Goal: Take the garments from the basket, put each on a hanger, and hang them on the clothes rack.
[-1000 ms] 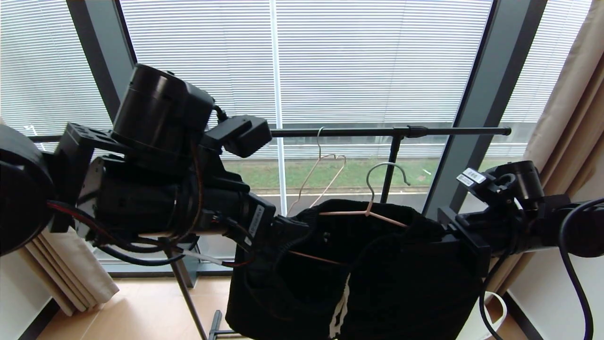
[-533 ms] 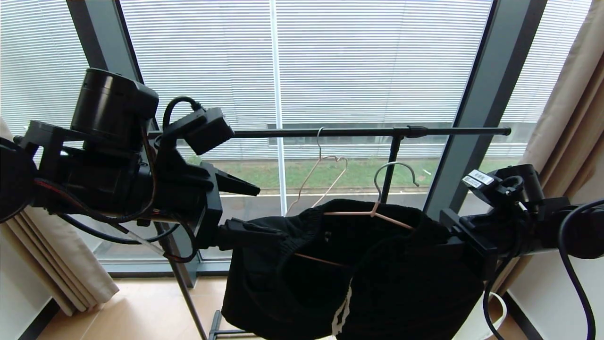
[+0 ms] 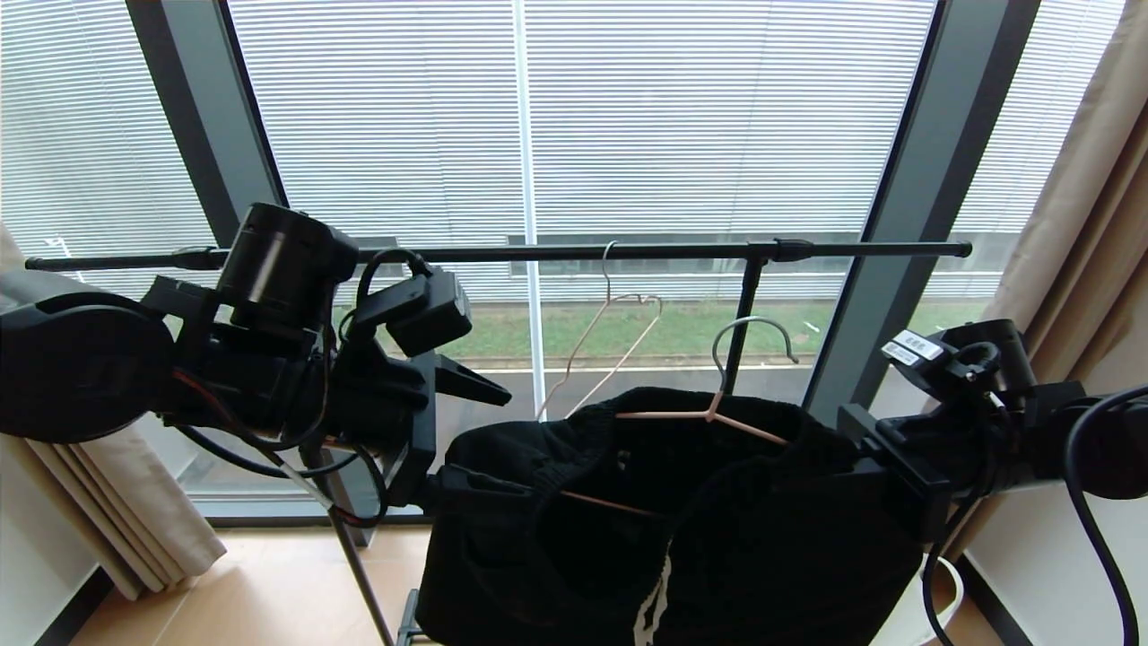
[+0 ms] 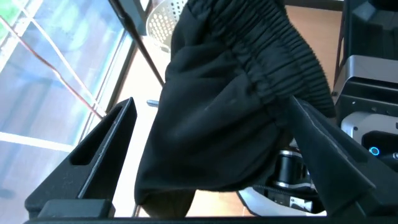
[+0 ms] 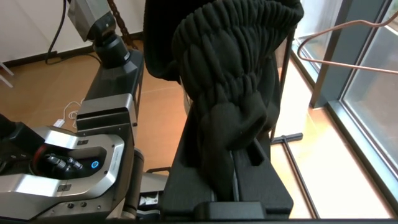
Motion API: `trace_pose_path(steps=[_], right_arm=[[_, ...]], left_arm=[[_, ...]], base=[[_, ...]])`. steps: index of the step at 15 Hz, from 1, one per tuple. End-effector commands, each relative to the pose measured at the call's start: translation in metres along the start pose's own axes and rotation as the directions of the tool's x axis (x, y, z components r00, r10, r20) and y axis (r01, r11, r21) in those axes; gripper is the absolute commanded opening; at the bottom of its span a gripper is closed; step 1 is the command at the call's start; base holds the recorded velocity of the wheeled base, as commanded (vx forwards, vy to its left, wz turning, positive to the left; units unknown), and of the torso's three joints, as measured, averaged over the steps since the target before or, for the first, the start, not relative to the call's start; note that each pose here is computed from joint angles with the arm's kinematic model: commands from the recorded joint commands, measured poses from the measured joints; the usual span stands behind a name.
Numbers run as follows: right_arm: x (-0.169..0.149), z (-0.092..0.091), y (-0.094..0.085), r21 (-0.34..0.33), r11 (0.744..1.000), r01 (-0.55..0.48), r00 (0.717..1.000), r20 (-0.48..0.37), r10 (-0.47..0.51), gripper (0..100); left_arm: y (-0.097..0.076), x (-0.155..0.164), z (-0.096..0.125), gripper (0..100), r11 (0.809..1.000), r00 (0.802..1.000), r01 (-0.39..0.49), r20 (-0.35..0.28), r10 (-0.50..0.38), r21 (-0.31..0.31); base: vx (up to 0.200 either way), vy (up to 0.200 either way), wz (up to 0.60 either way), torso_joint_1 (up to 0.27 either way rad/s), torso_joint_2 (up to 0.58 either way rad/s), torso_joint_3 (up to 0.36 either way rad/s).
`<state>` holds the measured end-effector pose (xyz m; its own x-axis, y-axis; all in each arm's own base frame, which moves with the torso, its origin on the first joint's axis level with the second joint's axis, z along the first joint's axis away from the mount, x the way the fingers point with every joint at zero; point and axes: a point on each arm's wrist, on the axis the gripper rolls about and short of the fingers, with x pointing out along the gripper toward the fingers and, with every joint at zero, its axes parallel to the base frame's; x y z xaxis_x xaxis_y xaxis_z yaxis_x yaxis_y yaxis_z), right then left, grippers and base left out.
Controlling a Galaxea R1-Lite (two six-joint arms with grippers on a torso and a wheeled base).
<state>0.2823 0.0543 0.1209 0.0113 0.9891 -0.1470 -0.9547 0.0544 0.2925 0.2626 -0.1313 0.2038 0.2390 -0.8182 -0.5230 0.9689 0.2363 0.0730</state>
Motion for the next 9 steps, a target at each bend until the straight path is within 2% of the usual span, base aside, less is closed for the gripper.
trace_pose_path(steps=[1, 9], right_arm=[[0.001, 0.001, 0.001, -0.003, 1.000, -0.009, 1.000, 0.002, 0.009, 0], [0.010, 0.000, 0.011, -0.007, 0.999, -0.052, 0.999, -0.006, 0.052, 0]], left_arm=[[0.003, 0.013, -0.004, 100, 0.999, 0.999, 0.029, -0.018, -0.030, -0.013], [0.005, 0.046, 0.010, 100, 0.995, 0.995, 0.097, -0.013, -0.097, 0.015]], base=[[0.000, 0.000, 0.00, 0.000, 0.00, 0.000], [0.000, 0.000, 0.00, 0.000, 0.00, 0.000]])
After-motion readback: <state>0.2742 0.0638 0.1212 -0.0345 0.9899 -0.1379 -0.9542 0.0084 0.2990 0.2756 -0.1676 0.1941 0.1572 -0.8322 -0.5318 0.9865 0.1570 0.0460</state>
